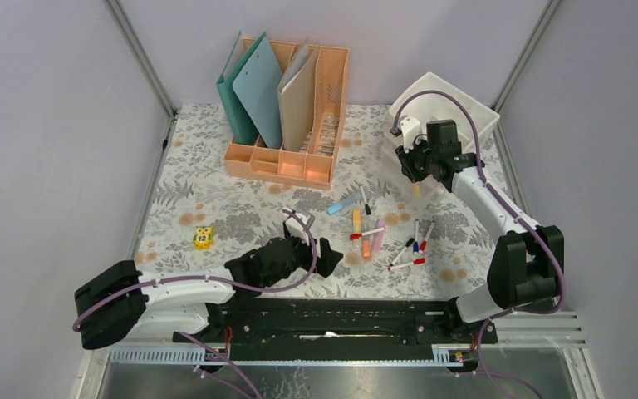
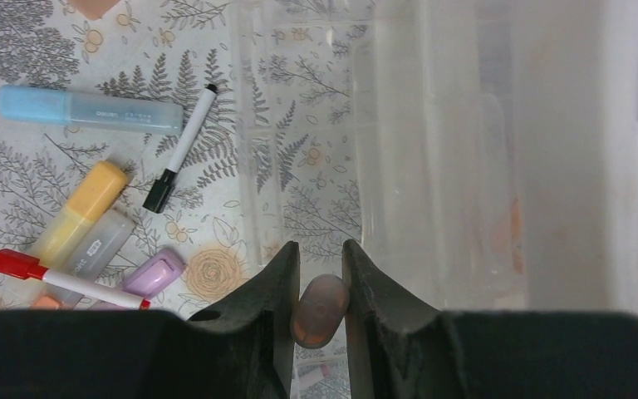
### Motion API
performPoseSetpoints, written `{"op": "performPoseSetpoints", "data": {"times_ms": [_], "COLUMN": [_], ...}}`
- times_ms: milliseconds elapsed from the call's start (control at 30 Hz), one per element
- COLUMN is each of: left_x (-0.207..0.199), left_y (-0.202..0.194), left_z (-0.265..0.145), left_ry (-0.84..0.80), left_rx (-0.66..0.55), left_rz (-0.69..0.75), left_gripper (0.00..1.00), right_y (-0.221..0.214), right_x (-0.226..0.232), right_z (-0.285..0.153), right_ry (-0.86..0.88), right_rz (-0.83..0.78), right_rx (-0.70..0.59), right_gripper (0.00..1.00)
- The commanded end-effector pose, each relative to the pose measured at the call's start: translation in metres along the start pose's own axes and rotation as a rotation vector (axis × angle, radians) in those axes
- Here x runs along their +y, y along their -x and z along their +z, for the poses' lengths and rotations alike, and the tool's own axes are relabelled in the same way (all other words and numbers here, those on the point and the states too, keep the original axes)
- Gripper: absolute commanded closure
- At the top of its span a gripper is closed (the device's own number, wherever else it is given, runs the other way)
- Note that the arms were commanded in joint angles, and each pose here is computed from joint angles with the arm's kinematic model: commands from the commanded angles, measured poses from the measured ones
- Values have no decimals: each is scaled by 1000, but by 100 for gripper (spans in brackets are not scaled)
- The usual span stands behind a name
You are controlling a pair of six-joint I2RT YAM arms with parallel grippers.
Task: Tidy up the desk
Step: Place the stationery in the drawer.
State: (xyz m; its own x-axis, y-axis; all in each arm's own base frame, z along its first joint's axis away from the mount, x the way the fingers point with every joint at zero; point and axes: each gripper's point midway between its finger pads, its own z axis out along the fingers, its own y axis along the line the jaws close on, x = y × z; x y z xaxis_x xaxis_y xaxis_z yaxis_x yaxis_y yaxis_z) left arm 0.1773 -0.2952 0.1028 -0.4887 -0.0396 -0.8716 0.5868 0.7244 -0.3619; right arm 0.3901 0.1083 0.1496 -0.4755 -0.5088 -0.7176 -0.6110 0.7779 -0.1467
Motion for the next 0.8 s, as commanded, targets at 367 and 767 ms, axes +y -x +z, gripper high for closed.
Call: {"op": "performPoseSetpoints", "data": {"times_ms": [367,767], "left_x": [-31,-28], "left_y": [69,64], "left_z": [-11,-11], "left_ry": [-313,-303], "left_rx": [-145,-137], "left_rz": [-262,-276], "left_gripper": [1,1], "right_y": [17,25], "right_x": [-21,-22], "right_z": [-12,-14], "right_ry": [-52,-56], "right_rz": [6,0], "right_rx": [-56,-71], "right_gripper": [96,96]}}
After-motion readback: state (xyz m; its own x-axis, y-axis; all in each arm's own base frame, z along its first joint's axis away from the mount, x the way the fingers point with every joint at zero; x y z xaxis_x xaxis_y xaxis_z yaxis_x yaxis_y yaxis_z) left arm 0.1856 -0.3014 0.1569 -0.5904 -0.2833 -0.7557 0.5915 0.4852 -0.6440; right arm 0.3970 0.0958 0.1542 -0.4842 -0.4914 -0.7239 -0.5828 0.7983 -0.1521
